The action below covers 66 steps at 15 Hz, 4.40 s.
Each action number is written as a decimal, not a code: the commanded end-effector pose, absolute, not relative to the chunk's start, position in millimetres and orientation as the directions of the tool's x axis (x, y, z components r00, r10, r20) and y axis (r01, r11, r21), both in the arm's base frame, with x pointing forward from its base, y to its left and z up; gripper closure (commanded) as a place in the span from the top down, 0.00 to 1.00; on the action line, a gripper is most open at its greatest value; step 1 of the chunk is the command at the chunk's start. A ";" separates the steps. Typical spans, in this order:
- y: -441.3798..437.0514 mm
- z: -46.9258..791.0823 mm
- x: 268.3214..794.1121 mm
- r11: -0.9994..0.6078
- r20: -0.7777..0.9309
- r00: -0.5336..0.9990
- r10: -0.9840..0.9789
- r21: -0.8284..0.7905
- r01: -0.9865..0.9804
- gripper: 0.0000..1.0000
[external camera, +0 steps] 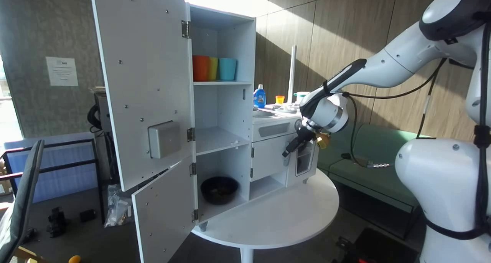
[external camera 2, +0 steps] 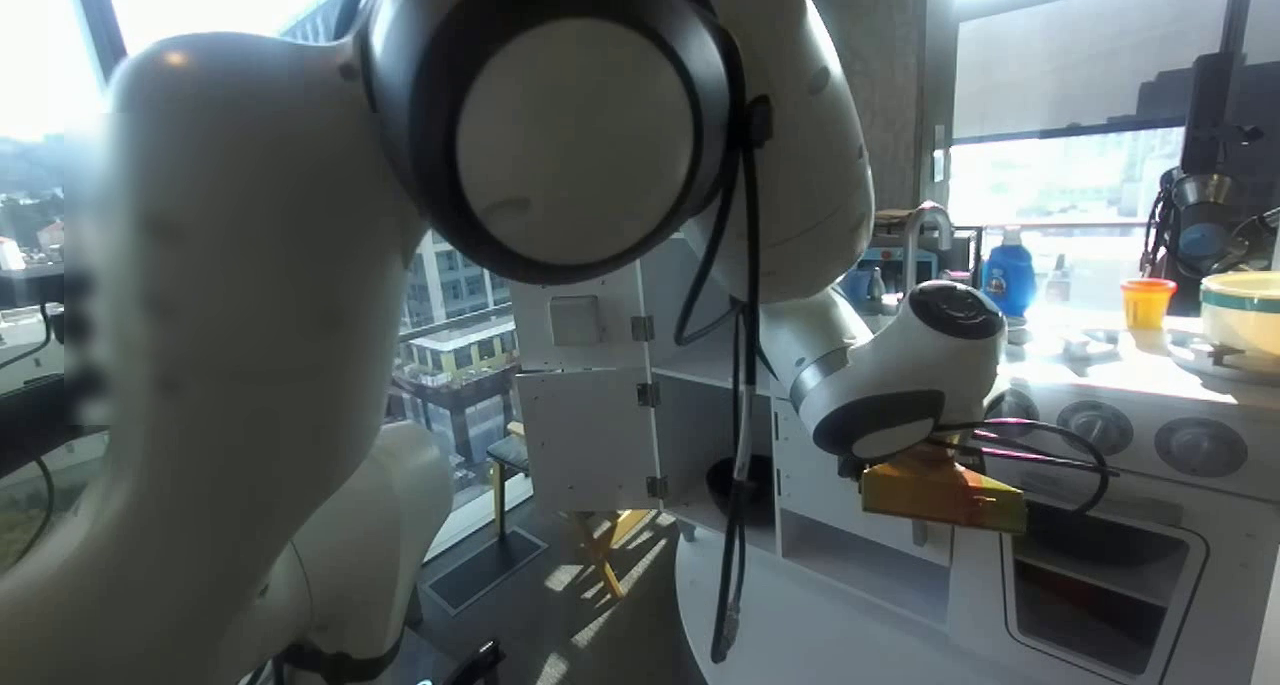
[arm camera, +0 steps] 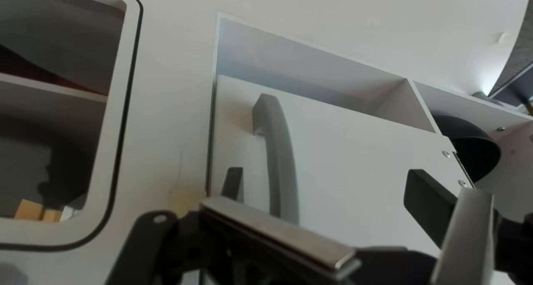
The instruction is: Open the cupboard doors
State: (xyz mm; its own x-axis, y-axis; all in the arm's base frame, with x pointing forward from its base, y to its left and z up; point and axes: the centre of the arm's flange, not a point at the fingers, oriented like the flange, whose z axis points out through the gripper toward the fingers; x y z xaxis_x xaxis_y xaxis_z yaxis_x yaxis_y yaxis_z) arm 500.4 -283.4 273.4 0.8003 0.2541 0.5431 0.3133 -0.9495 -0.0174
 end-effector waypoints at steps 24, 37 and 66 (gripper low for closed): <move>-266.1 305.5 441.9 -0.867 0.357 0.891 0.282 -0.302 0.395 1.00; -247.5 393.3 432.9 -0.937 0.231 0.911 0.343 0.149 0.315 1.00; -244.3 345.0 513.4 -0.746 0.083 0.744 0.663 0.156 0.648 1.00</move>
State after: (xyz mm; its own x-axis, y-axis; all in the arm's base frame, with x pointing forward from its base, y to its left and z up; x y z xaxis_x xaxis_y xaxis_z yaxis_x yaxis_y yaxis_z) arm 504.6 -238.4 352.2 0.7346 0.6713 0.0984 0.6541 -0.7393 0.1601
